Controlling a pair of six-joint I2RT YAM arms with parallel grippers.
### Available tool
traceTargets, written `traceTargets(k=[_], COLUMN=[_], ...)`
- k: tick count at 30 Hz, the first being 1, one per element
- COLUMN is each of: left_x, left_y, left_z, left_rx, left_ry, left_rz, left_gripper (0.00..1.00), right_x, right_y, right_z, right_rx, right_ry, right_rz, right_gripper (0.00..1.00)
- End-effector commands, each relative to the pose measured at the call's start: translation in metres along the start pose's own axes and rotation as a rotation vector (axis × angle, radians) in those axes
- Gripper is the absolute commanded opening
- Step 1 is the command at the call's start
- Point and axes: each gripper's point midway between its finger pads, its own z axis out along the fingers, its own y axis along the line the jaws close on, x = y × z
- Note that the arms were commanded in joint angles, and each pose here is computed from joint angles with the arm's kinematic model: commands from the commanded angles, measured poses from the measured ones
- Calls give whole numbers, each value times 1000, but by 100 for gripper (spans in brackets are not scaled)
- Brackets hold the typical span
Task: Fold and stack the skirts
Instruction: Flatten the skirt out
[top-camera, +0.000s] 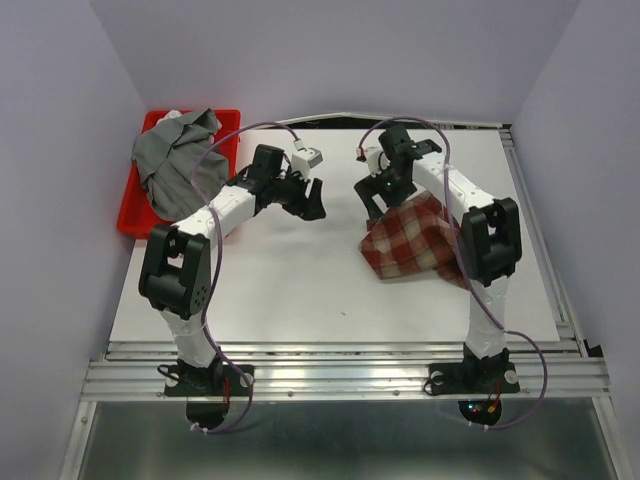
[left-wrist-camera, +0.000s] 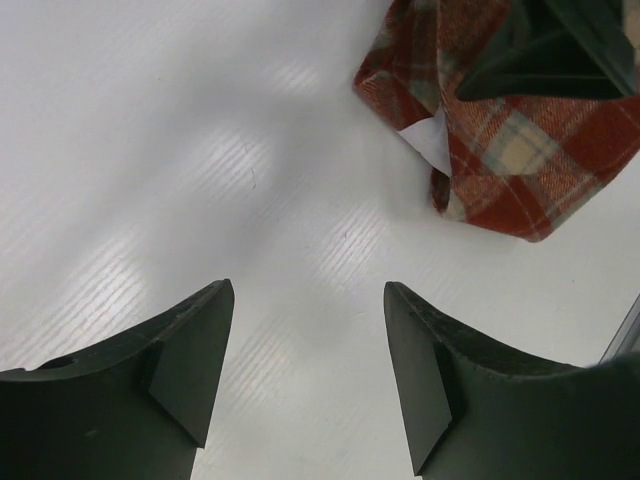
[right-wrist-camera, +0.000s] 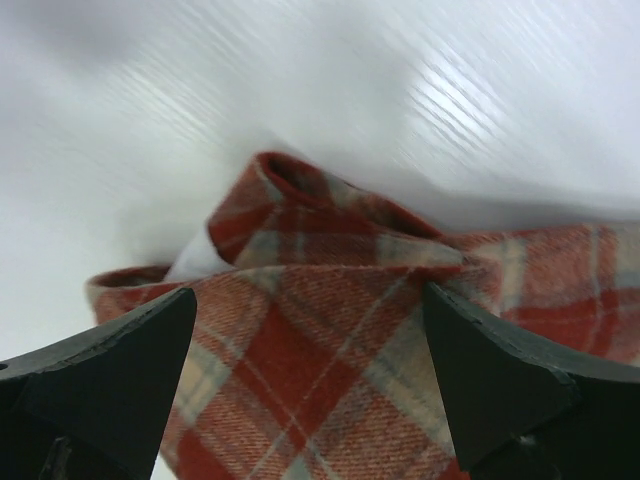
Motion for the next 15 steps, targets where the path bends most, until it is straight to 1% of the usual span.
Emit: traceTargets(k=[1, 8, 11, 15], left_x=[-25, -7, -7, -11], left_y=[-18, -21, -22, -11], left_z=[-26, -25, -25, -27], left_rx=[13, 31, 34, -21], left_ry=[-91, -79, -83, -92], left_rz=[97, 75, 70, 58], left_gripper=[73, 73, 73, 73], right_x=[-14, -33, -26, -5], right_y=[-24, -41, -45, -29], right_z=[-21, -54, -48, -26], right_rx=[199, 318, 316, 193], right_ry=[-13, -78, -18, 80], right_rz=[-7, -53, -91, -122], right_gripper=[100, 100, 100, 100])
